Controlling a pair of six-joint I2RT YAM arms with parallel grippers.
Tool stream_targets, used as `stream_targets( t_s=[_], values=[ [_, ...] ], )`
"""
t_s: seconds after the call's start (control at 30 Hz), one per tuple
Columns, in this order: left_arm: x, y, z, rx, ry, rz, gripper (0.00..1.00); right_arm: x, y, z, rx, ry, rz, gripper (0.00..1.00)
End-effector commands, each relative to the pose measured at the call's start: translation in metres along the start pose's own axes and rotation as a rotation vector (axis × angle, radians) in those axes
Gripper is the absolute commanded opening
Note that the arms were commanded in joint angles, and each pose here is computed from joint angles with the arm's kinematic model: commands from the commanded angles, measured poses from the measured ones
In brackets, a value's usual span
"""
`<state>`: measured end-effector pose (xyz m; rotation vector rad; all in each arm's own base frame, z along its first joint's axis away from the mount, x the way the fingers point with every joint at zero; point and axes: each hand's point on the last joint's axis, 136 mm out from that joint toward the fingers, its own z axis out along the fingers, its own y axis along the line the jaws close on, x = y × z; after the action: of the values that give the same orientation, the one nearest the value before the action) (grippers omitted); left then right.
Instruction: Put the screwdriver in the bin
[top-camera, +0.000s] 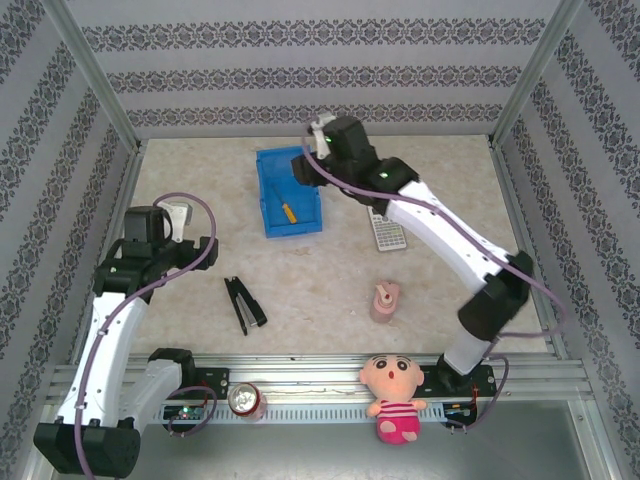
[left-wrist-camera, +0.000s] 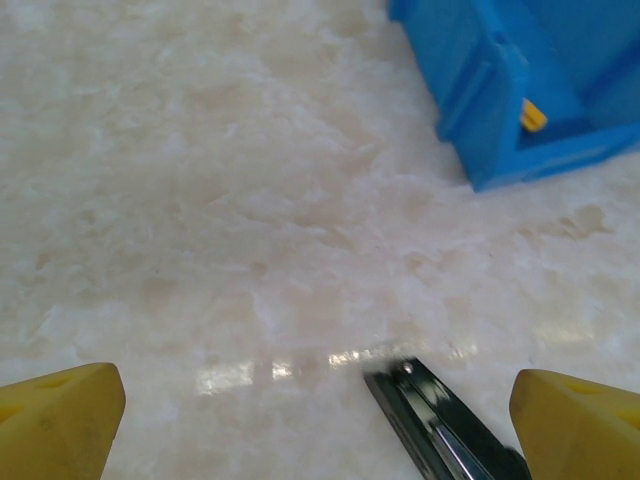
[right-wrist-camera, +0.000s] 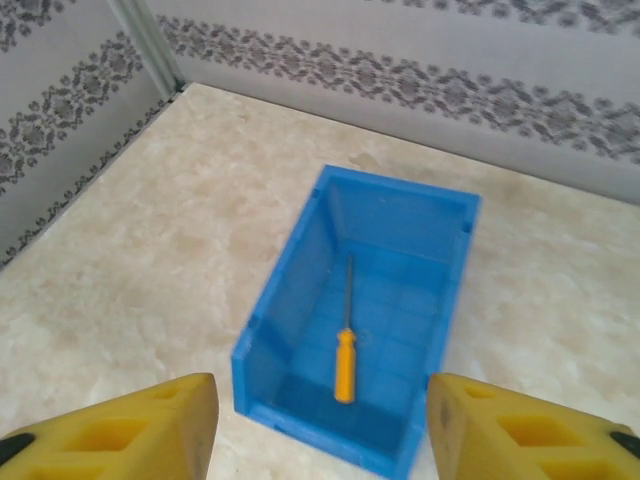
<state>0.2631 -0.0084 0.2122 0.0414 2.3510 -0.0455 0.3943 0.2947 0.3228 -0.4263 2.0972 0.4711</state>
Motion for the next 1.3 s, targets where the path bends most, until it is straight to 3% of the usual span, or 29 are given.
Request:
stream_targets(
  t_s=[0.0,0.07,0.17,0.47,0.67,0.8,1.1,1.27],
  values=[
    [-0.029,0.02,0.004,-0.097,-0.195,-0.112,0.99,0.015,-0.039,-0.018,0.065,-0.032,0.006,0.66],
    [-0.031,0.019,0.009,-0.088,-0.251,-0.124,0.99,0.025,-0.065,-0.035,0.108,-0.07,0.033,0.69],
    [-0.029,0.019,0.019,-0.08,-0.316,-0.13,0.99,0.041,-0.106,-0.062,0.216,-0.154,0.074,0.97],
    [-0.023,0.027,0.056,-0.122,-0.389,-0.09,0.99,0.105,-0.203,-0.113,0.463,-0.264,0.228,0.98],
    [-0.04,0.028,0.078,-0.128,-0.493,-0.028,0.99,0.141,-0.253,-0.131,0.719,-0.289,0.18,0.98],
    [-0.039,0.029,0.104,-0.114,-0.455,-0.063,0.99,0.165,-0.274,-0.13,0.823,-0.337,0.14,0.98],
    [-0.008,0.033,0.136,-0.123,-0.464,-0.06,0.99,0.208,-0.291,-0.096,0.759,-0.364,0.146,0.98],
    [-0.018,0.039,0.135,-0.147,-0.572,-0.082,0.99,0.214,-0.292,-0.075,0.697,-0.387,0.103,0.98]
  ],
)
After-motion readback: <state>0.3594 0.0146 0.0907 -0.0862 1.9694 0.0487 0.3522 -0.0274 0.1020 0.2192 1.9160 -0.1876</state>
